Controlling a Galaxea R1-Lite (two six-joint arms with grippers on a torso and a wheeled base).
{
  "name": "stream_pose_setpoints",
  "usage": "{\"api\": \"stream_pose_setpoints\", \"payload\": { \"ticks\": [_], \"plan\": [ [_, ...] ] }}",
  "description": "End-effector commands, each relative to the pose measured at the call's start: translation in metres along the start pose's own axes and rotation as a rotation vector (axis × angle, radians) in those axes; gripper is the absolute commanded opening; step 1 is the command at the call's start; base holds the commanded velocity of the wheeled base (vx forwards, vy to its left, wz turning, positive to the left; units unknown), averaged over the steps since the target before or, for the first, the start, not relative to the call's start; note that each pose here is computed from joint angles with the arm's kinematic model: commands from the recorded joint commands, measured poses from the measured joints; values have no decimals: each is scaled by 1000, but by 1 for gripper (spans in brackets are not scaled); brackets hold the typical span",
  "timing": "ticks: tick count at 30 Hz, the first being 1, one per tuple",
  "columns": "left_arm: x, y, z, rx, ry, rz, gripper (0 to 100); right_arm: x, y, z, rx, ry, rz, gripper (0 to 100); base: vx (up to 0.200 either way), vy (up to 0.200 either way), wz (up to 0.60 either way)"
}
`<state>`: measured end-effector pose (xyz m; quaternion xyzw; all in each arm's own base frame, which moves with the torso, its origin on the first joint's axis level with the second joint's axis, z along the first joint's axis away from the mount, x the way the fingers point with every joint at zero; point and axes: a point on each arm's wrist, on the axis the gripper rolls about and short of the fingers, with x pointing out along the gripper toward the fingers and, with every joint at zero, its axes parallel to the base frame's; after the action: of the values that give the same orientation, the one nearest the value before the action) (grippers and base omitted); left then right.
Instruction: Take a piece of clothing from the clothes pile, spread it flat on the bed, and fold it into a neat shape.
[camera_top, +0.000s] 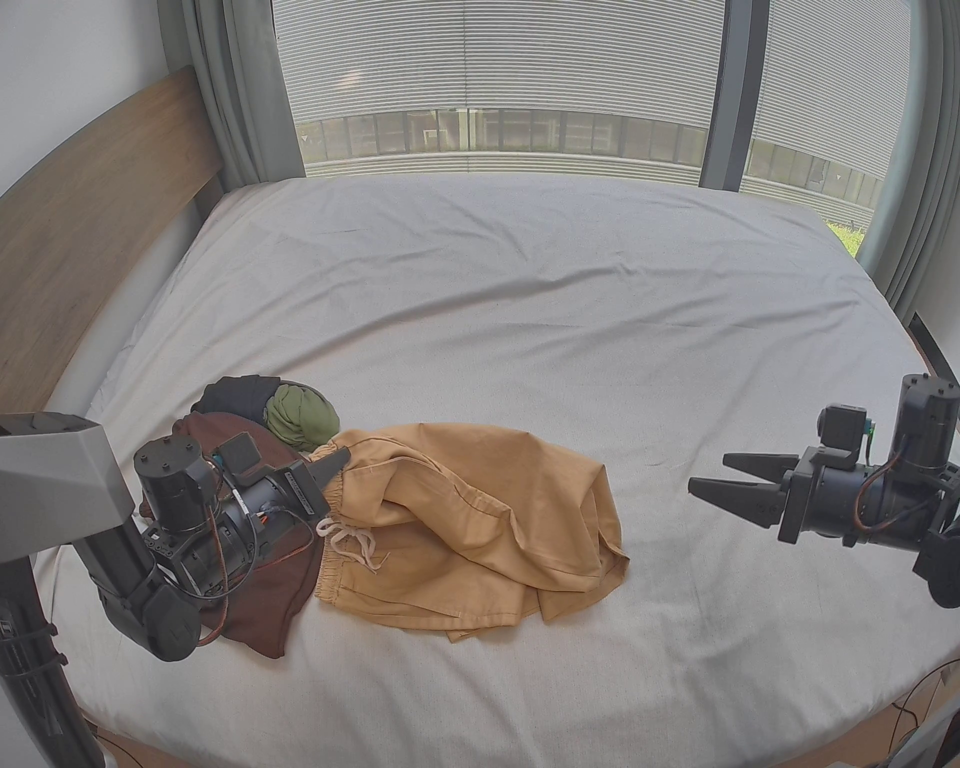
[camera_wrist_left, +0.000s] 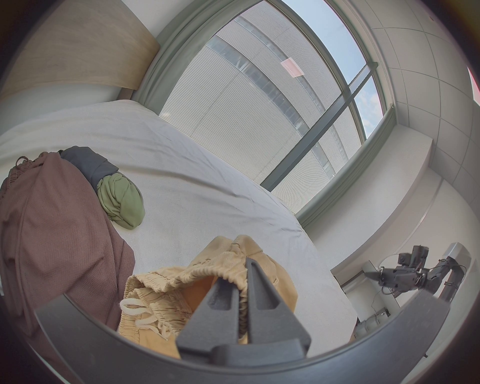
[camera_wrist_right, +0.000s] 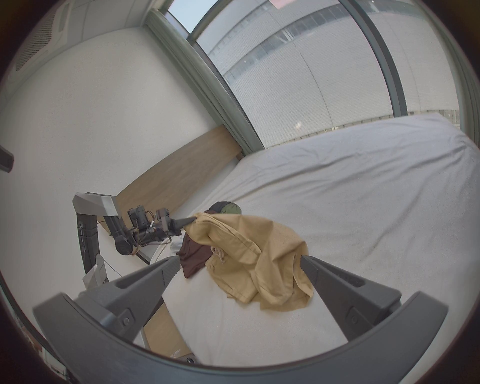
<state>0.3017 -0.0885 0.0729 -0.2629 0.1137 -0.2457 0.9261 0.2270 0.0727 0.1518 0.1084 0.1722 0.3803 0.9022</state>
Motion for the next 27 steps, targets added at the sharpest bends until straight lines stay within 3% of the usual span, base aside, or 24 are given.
{"api": "stream_pose_setpoints", "payload": {
  "ticks": [1, 10, 14, 19, 27],
  "plan": [
    [0, 5, 2, -1, -9, 13, 0, 17, -23, -27, 82, 96, -21, 100, 0, 0, 0],
    [-1, 10, 10, 6, -40, 30, 0, 40, -37, -43, 115, 99, -15, 100, 0, 0, 0],
    [0, 12, 8, 4, -32, 35, 0, 58, -48, -60, 167, 115, -5, 100, 0, 0, 0],
    [-1, 10, 10, 6, -38, 31, 0, 71, -58, -72, 179, 85, 1, 100, 0, 0, 0],
    [0, 12, 8, 4, -32, 35, 0, 95, -69, -96, 273, 44, 28, 100, 0, 0, 0]
  ]
}}
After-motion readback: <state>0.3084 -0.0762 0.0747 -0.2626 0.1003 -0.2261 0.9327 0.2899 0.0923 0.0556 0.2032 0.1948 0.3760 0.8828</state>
